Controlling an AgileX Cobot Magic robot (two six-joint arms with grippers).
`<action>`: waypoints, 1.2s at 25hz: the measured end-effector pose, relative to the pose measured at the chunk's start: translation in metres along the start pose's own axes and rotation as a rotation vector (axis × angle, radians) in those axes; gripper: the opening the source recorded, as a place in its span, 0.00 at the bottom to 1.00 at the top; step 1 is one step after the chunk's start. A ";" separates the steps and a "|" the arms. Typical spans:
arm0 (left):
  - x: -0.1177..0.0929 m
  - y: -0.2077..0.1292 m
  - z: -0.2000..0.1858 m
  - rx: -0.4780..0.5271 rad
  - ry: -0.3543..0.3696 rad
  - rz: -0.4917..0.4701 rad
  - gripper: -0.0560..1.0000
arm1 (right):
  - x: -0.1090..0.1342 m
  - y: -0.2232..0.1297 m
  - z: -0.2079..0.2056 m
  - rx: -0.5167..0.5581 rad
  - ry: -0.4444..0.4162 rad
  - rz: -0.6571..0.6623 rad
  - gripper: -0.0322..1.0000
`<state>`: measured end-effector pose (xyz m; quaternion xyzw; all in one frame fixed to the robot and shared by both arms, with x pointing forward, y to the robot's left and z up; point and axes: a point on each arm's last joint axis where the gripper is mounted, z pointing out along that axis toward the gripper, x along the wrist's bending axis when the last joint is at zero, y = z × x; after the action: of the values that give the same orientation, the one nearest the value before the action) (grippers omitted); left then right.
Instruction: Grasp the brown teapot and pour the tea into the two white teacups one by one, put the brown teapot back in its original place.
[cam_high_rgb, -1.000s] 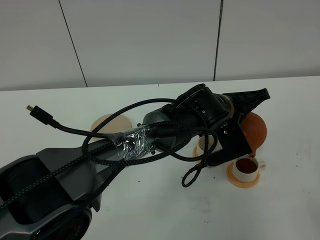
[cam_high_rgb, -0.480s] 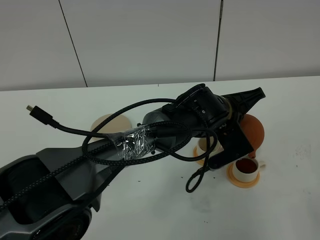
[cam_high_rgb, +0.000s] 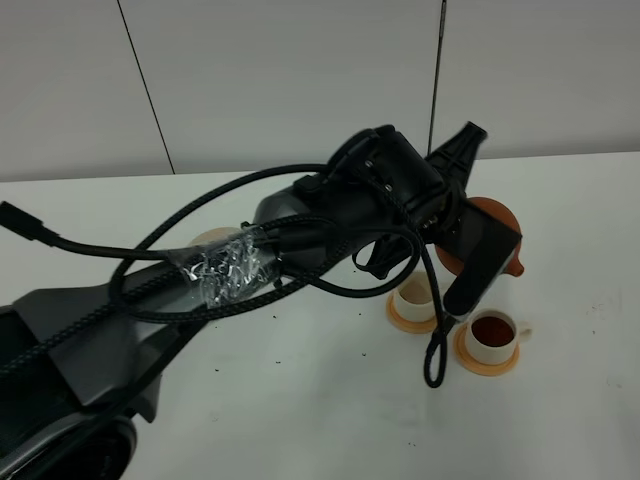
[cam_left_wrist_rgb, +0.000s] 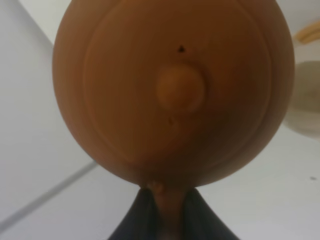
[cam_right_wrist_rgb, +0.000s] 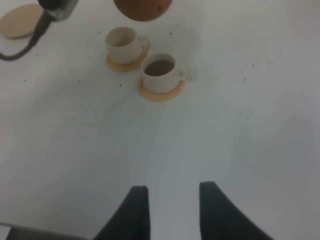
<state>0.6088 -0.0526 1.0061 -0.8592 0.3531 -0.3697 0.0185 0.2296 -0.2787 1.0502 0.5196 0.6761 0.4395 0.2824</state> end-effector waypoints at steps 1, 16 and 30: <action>0.001 -0.003 -0.006 0.009 -0.014 -0.046 0.22 | 0.000 0.000 0.000 0.000 0.000 0.000 0.27; -0.029 0.000 -0.034 0.029 -0.434 -0.664 0.22 | 0.000 0.000 0.000 0.000 0.000 0.000 0.27; -0.046 0.003 -0.024 0.118 -0.598 -0.893 0.22 | 0.000 0.000 0.000 0.000 0.000 0.000 0.27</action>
<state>0.5690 -0.0211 0.9942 -0.9910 -0.0886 -0.0998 0.0073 0.2296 -0.2787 1.0502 0.5196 0.6761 0.4395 0.2824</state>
